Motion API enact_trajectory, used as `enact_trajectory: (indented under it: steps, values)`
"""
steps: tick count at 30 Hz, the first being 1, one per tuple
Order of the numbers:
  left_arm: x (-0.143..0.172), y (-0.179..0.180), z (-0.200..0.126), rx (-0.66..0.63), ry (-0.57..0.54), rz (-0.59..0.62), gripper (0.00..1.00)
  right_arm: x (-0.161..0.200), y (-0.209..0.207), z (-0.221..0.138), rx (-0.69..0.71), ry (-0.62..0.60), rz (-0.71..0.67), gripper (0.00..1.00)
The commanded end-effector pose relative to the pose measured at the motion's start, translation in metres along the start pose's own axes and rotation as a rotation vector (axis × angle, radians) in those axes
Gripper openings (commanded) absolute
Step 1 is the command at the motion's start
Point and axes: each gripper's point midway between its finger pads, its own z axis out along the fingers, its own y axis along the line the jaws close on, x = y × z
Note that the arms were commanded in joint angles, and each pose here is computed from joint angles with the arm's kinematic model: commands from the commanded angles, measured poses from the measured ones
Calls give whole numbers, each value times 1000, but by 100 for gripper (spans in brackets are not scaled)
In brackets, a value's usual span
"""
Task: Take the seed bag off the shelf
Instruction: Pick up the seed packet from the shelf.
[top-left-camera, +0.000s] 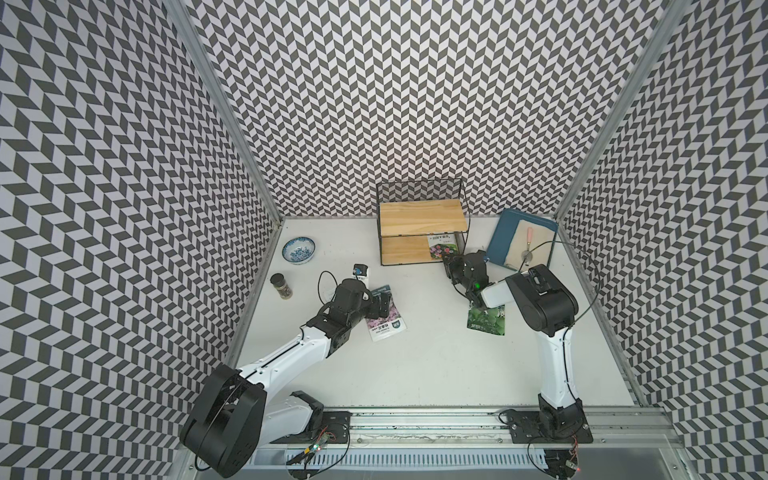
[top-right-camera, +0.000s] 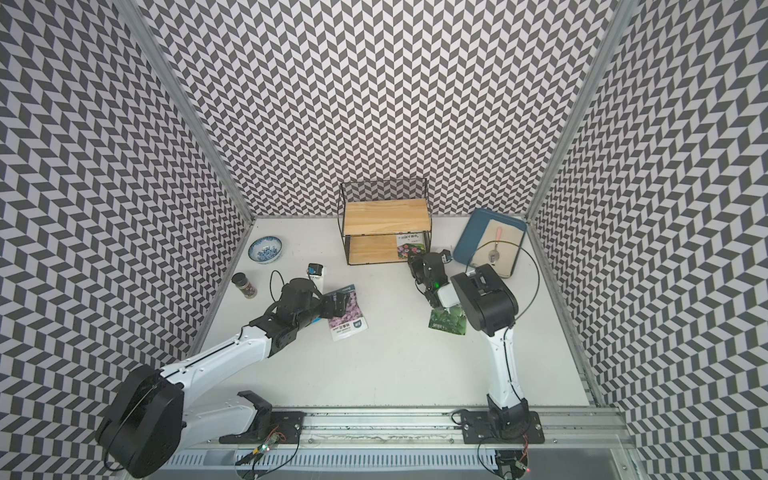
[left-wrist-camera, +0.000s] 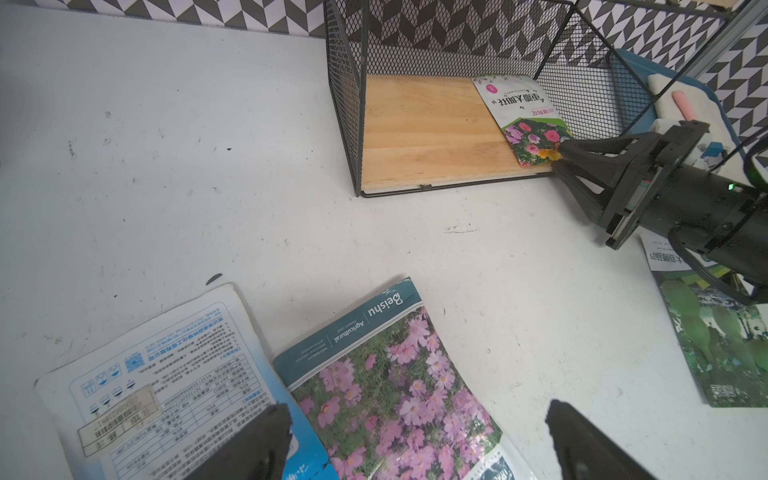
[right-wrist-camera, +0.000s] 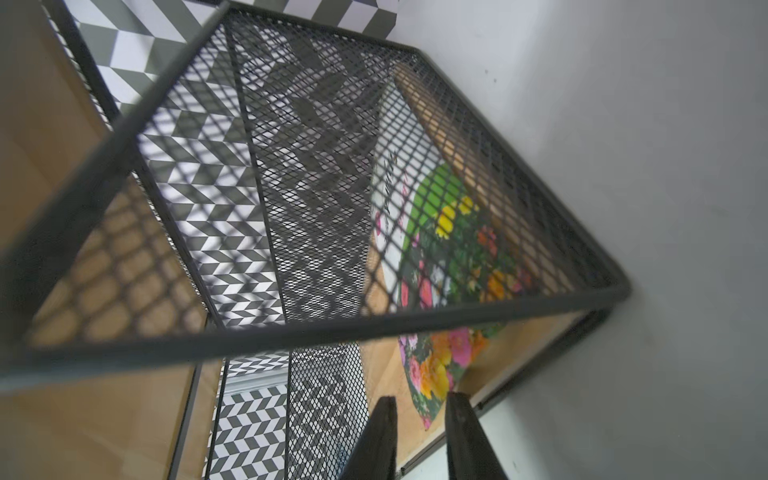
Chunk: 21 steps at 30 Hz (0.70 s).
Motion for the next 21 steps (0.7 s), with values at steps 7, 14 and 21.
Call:
enact_trajectory:
  steps: [7, 14, 21]
  values:
    - [0, 1, -1, 7, -12, 13, 100, 0, -3, 8, -7, -13, -9, 26]
    - [0, 1, -1, 5, -12, 13, 100, 3, -4, 8, -6, -11, -9, 26]
    - [1, 2, -2, 5, -11, 12, 100, 5, -1, 11, -16, -8, -17, 26]
